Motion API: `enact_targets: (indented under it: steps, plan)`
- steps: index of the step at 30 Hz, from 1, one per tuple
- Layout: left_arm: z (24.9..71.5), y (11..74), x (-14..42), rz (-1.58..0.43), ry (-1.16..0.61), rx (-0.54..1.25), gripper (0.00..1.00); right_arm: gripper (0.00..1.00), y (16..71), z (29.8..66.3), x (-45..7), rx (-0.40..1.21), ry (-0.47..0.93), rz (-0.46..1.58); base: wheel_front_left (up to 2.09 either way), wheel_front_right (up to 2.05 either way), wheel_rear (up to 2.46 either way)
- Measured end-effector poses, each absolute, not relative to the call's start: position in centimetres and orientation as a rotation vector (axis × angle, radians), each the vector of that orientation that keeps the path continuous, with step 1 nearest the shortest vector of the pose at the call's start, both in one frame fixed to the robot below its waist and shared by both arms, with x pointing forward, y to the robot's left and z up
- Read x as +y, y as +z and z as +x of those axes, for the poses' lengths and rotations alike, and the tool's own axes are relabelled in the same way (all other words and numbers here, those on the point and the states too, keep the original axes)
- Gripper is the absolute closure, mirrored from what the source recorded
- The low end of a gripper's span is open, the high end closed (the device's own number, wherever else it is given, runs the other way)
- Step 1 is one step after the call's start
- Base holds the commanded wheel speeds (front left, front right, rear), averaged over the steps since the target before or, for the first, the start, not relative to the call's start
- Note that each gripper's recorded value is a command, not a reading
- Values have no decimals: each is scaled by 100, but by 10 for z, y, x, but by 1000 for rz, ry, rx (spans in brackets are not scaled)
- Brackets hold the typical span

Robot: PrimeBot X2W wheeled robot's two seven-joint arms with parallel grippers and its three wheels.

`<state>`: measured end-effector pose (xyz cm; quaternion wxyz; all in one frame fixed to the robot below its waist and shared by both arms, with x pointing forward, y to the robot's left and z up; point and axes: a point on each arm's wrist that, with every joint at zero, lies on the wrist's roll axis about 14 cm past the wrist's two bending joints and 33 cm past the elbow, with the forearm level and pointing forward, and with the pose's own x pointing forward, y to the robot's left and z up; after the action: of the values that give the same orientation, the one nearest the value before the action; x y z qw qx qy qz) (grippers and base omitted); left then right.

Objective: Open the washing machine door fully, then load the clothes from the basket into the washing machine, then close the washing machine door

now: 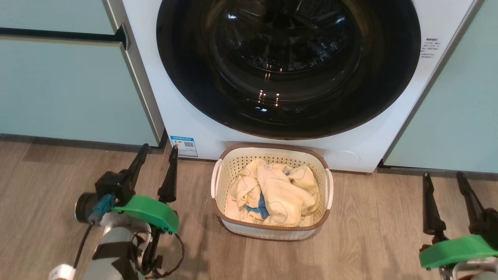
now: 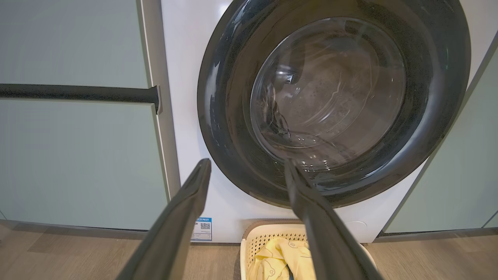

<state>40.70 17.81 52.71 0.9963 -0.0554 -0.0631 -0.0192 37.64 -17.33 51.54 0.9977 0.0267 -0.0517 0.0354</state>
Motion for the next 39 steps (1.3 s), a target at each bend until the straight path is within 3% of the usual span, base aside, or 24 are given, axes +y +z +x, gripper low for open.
enact_targets:
  steps: [27,39]
  plan:
    - [407,518,178,-160,-35,-98,0,0,500,374,-175,-59,56,117,1,2,-3]
    - [410,520,176,-168,-41,-103,0,0,497,373,-174,-51,57,128,66,75,-141]
